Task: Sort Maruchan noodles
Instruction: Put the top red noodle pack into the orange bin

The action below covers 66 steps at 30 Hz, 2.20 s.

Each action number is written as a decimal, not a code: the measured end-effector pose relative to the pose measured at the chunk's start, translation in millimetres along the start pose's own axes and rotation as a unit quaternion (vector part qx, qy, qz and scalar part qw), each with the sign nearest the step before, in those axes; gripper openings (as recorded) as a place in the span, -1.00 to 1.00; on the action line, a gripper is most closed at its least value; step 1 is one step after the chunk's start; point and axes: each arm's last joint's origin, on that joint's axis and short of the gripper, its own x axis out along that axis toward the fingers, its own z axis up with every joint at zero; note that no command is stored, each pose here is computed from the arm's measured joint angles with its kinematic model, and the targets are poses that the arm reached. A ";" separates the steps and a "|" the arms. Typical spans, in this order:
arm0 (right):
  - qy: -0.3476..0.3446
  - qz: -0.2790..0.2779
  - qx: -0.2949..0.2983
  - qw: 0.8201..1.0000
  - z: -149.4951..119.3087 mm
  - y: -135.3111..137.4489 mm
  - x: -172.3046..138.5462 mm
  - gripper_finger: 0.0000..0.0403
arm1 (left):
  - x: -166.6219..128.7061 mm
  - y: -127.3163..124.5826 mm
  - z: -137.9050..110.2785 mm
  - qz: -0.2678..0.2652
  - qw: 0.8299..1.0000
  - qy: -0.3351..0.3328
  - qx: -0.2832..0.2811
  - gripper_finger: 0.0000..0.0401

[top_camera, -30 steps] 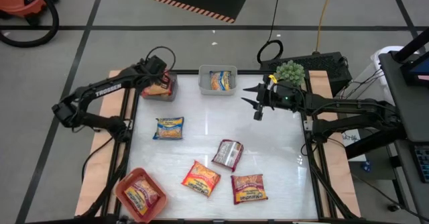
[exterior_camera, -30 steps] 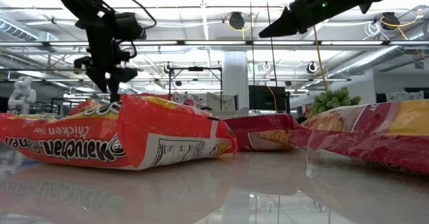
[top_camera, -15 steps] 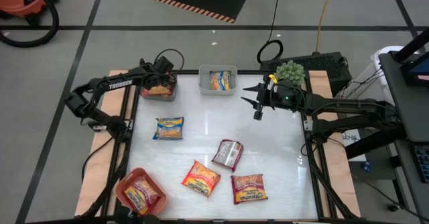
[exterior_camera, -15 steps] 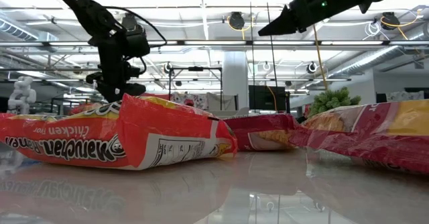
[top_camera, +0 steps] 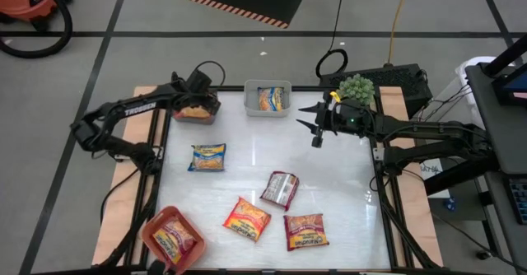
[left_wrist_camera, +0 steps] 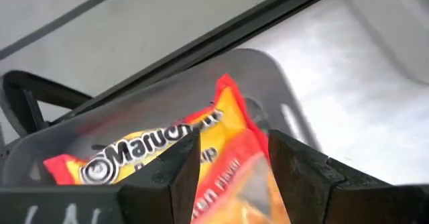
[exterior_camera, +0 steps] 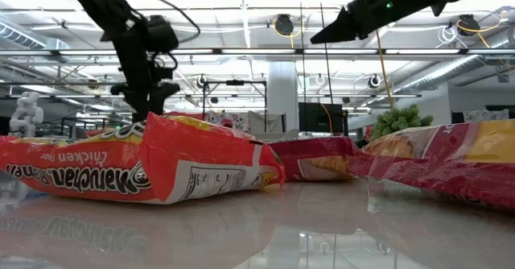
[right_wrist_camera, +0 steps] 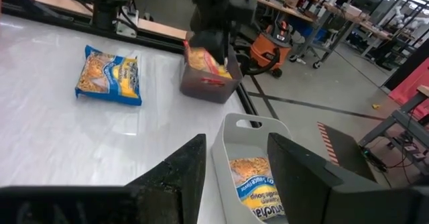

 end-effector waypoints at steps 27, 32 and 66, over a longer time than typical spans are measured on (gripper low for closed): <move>0.055 0.055 0.092 0.993 -5.8 22.4 -3.4 -0.23 | -127.2 -101.3 -51.1 -0.223 0.954 -0.160 0.116 -0.10; 0.069 0.078 0.104 0.989 -6.1 32.7 -5.8 -0.23 | -129.6 -105.4 -49.1 -0.235 0.948 -0.177 0.118 -0.10; 0.156 0.221 0.203 0.941 -31.9 115.6 -36.9 -0.23 | -139.1 -160.7 -64.5 -0.329 0.907 -0.224 0.135 -0.10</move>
